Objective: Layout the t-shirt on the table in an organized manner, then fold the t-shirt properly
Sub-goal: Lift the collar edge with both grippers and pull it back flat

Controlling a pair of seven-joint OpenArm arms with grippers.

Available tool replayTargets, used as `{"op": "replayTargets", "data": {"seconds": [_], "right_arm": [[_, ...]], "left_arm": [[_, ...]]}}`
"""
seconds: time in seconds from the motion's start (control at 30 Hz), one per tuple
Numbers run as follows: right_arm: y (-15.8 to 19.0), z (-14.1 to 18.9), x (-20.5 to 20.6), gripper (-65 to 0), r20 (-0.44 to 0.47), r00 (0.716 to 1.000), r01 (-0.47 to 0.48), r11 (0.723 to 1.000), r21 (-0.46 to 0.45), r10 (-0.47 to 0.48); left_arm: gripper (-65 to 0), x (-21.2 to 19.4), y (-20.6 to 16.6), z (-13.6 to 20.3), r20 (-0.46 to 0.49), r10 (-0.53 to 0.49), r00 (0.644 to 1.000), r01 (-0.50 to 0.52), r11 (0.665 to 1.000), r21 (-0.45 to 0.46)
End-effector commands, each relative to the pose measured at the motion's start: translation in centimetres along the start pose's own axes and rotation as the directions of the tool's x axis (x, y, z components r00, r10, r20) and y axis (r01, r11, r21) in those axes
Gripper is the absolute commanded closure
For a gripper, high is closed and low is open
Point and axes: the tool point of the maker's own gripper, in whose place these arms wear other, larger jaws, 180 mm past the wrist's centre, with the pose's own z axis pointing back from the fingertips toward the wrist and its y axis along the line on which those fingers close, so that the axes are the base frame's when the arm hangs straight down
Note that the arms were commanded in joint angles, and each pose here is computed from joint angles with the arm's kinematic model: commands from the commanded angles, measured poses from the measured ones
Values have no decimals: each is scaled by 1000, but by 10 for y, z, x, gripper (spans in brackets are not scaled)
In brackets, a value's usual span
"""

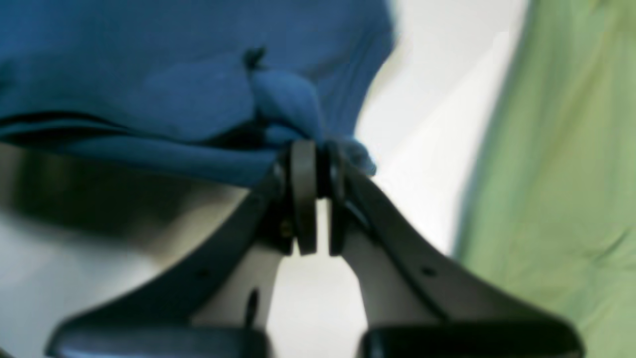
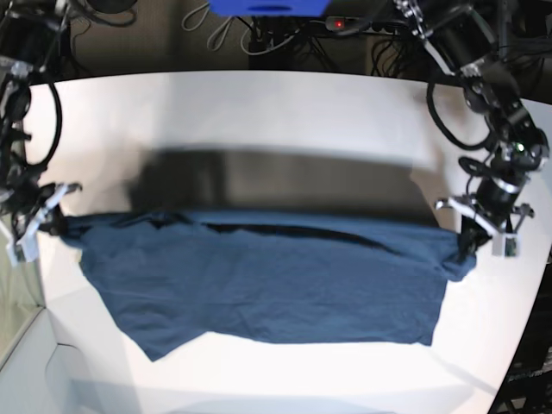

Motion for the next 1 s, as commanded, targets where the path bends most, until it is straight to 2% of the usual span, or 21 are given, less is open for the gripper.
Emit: {"op": "replayTargets", "data": {"seconds": [0.0,0.07,0.23,0.3,0.63,0.87,0.97], "right_arm": [[-12,1,19,0,32,999,-12,1000,-22,13],[-15,-9,29,0,18,1000,-21,1000,-8,21],[-15,-41,35,0,-97,994,-45,998,52,50],[-16,-48,39,0,-121,991,-48,997,62,55],[-33,-40,38,0,-140,988,-64,998,29,68],[-26,-34,3,0,-192,979,-65,997,41,71],[-5,-22,-15,0,-177,981,-75,996,52,83]], "left_arm": [[-2,25,7,-5,72,2,997,-3,1000,13],[-2,29,8,-16,65,29,997,-29,1000,7],[-2,23,17,-37,-89,57,994,-58,998,0],[-2,24,16,-41,-118,63,991,-64,998,-5],[-1,47,41,-25,-85,-4,996,9,999,50],[-1,25,39,-1,-121,-54,991,62,996,69],[-1,4,37,11,-165,-68,984,80,994,68]]}}
